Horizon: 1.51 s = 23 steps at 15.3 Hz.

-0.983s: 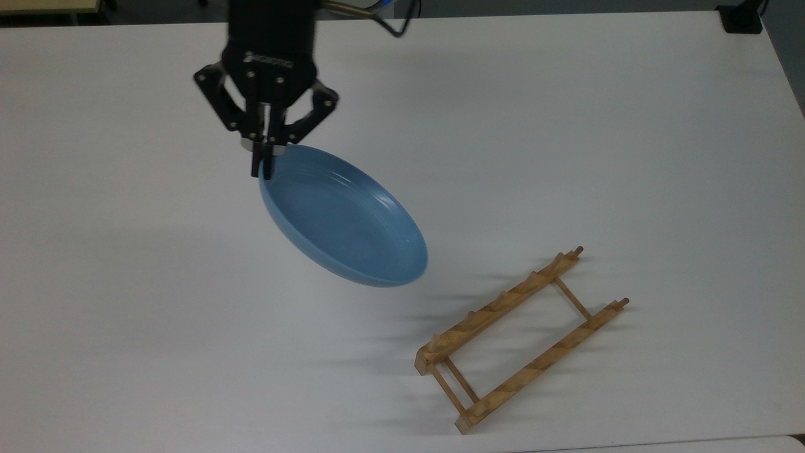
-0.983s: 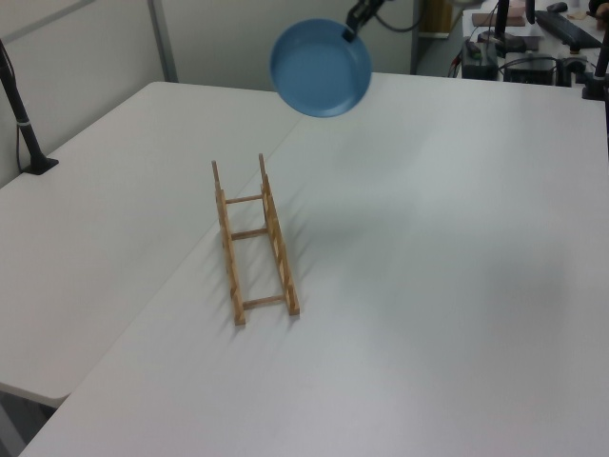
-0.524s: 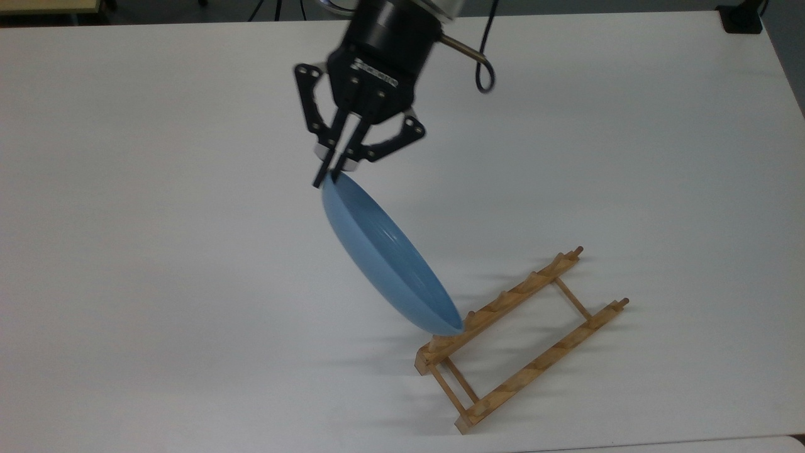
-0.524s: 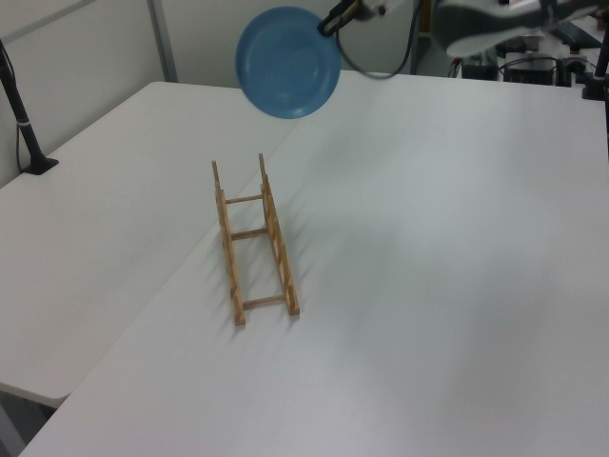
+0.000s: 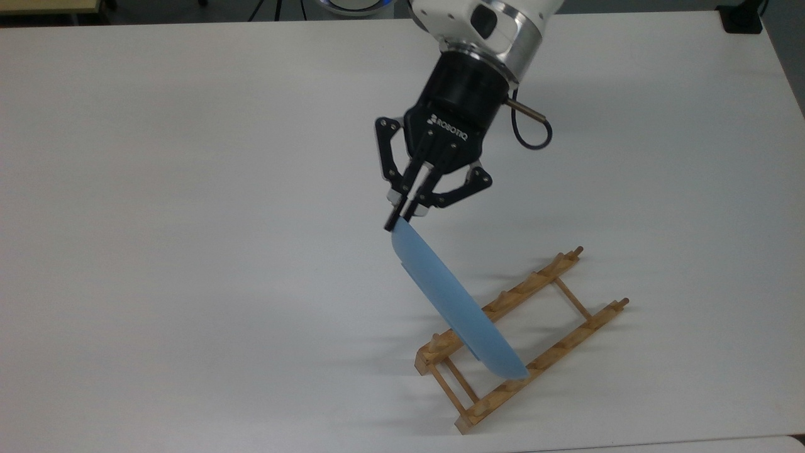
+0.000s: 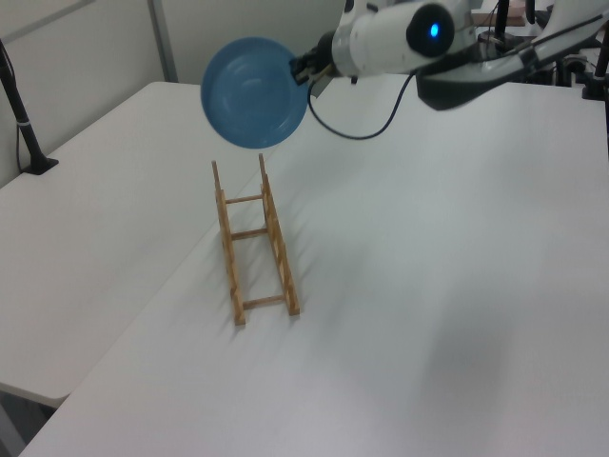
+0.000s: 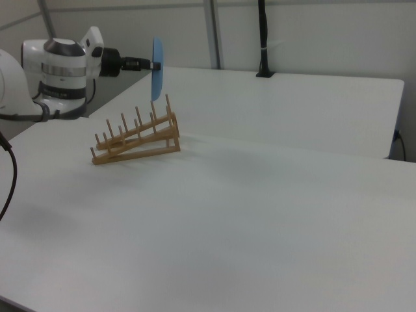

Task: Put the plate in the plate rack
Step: 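Carry the upright plate over the wooden rack and lower it between pegs, then open the gripper to release the plate in the rack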

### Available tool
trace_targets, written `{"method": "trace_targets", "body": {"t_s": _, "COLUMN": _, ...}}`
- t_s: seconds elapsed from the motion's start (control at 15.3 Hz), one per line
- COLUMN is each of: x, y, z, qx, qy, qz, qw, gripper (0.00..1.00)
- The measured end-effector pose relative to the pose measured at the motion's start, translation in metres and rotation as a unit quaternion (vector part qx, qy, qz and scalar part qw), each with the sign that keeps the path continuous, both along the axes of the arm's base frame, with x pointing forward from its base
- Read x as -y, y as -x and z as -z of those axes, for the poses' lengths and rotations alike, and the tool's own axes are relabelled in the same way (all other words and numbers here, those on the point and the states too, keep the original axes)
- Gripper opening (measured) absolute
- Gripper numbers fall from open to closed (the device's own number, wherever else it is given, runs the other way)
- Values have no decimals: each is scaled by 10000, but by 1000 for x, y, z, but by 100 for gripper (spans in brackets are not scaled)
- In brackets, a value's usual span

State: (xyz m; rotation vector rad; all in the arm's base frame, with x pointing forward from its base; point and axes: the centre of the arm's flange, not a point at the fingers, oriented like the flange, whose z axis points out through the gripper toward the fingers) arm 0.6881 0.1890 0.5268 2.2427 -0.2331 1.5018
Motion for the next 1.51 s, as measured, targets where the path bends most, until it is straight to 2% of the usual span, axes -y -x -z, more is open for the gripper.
{"method": "trace_targets", "body": {"t_s": 0.26, "x": -12, "y": -8, "z": 29, "qx": 440, "qy": 40, "qz": -28, "qw": 9990, "gripper": 5}}
{"method": "trace_targets", "body": {"t_s": 0.66, "x": -28, "y": -19, "z": 76, "qx": 951, "qy": 283, "qz": 86, "qw": 9950, "gripper": 5}}
{"method": "trace_targets", "body": {"t_s": 1.51, "x": -45, "y": -22, "z": 126, "qx": 725, "qy": 382, "qz": -30, "qw": 9966, "gripper": 7}}
